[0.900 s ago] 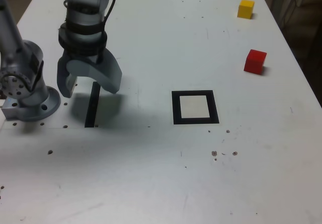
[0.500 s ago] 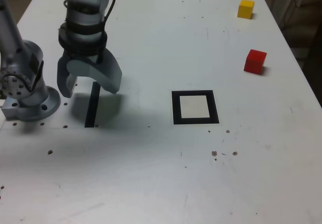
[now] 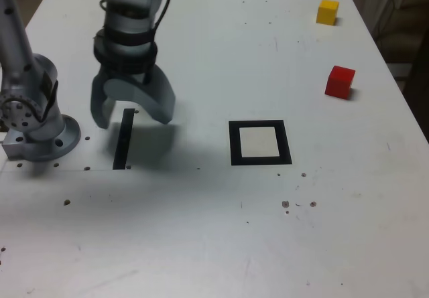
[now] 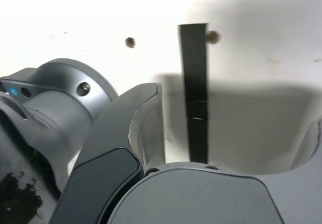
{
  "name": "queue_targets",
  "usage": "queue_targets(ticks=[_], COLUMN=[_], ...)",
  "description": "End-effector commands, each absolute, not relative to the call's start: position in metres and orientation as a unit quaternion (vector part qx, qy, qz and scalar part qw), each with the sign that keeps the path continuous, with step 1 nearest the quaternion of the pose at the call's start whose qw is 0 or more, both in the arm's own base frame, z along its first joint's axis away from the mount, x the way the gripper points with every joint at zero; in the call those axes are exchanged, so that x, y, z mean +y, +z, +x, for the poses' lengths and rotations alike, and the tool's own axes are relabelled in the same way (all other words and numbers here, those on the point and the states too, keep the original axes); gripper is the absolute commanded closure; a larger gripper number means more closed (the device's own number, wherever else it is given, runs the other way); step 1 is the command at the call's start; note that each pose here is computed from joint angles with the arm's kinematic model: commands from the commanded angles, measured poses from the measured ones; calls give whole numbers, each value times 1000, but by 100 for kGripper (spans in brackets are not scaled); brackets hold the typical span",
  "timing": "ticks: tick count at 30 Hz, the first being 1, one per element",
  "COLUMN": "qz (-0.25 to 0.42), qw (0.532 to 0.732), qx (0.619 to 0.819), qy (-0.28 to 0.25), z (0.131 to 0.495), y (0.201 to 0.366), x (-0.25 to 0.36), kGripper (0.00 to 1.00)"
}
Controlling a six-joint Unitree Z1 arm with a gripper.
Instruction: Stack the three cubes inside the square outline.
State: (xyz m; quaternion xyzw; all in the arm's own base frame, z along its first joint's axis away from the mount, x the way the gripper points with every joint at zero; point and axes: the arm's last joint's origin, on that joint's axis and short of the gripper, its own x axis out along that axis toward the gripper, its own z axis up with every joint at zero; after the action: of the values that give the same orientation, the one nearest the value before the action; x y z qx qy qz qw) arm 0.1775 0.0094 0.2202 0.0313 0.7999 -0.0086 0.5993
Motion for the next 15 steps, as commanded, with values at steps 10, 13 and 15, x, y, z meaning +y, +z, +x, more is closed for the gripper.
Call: queue_targets(ticks=[10, 13, 15], qz=[49, 55, 59], qw=[596, 596, 596], qx=[801, 801, 800], qy=[-9, -10, -11], z=[211, 223, 229], y=[228, 231, 233], x=[12, 13, 14], kGripper=[1, 1, 1])
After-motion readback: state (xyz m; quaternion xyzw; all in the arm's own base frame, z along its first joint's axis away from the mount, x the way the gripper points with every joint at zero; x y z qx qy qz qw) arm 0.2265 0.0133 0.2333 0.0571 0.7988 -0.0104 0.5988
